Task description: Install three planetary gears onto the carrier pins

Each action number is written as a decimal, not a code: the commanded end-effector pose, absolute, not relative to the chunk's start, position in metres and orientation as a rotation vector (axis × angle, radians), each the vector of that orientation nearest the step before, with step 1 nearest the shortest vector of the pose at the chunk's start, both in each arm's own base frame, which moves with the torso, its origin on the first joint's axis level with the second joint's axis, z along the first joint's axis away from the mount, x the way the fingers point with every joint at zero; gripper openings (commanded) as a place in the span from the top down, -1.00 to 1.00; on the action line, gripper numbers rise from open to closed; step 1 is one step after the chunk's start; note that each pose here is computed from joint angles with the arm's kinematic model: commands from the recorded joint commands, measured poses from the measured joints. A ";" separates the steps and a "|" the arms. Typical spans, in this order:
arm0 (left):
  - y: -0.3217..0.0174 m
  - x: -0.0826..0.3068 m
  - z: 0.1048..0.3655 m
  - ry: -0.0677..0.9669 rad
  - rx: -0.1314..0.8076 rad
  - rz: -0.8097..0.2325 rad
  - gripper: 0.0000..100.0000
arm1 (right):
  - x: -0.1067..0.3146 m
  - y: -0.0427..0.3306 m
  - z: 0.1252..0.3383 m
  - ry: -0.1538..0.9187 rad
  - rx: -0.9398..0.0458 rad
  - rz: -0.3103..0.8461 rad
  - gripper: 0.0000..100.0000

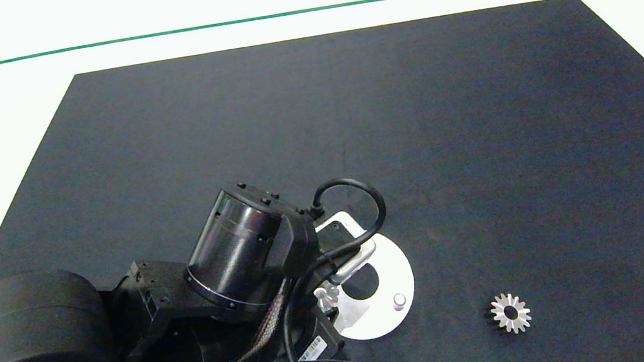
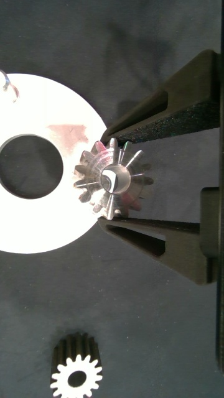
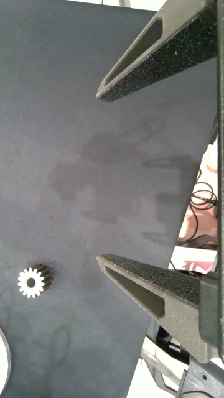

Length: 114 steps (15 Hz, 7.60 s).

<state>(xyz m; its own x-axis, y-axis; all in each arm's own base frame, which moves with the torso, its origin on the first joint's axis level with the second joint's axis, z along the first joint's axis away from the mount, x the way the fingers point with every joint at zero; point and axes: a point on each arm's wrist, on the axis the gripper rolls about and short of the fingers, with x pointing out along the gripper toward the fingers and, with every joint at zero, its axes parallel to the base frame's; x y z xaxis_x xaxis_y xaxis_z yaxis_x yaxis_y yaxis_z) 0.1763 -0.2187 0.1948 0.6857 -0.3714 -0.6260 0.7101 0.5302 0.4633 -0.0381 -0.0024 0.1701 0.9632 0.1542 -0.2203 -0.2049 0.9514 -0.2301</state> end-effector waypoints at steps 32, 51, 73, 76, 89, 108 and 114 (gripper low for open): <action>-0.220 0.186 0.182 0.517 0.766 -0.656 1.00 | -0.039 -0.003 0.167 0.208 -0.255 0.185 -1.00; -0.225 0.190 0.176 0.494 0.750 -0.652 1.00 | -0.039 -0.003 0.167 0.207 -0.253 0.183 -1.00; -0.216 0.184 0.176 0.481 0.729 -0.657 1.00 | -0.039 -0.003 0.166 0.205 -0.255 0.182 -1.00; -0.216 0.184 0.175 0.478 0.725 -0.656 1.00 | -0.040 -0.003 0.166 0.204 -0.255 0.182 -1.00; -0.217 0.185 0.173 0.453 0.654 -0.656 1.00 | -0.041 -0.003 0.165 0.197 -0.256 0.181 -1.00; -0.198 0.182 0.184 0.419 0.642 -0.624 1.00 | -0.040 -0.003 0.165 0.205 -0.258 0.182 -1.00; -0.188 0.173 0.190 0.399 0.610 -0.619 1.00 | -0.040 -0.003 0.164 0.206 -0.258 0.182 -1.00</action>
<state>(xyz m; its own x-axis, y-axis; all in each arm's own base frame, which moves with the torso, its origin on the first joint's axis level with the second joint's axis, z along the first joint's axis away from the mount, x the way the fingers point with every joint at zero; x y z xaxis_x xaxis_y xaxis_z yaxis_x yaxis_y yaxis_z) 0.1770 -0.1928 0.1853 0.7413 -0.4095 -0.5318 0.6482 0.6424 0.4088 -0.0401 -0.0027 0.1645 0.9635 0.1508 -0.2212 -0.2022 0.9515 -0.2320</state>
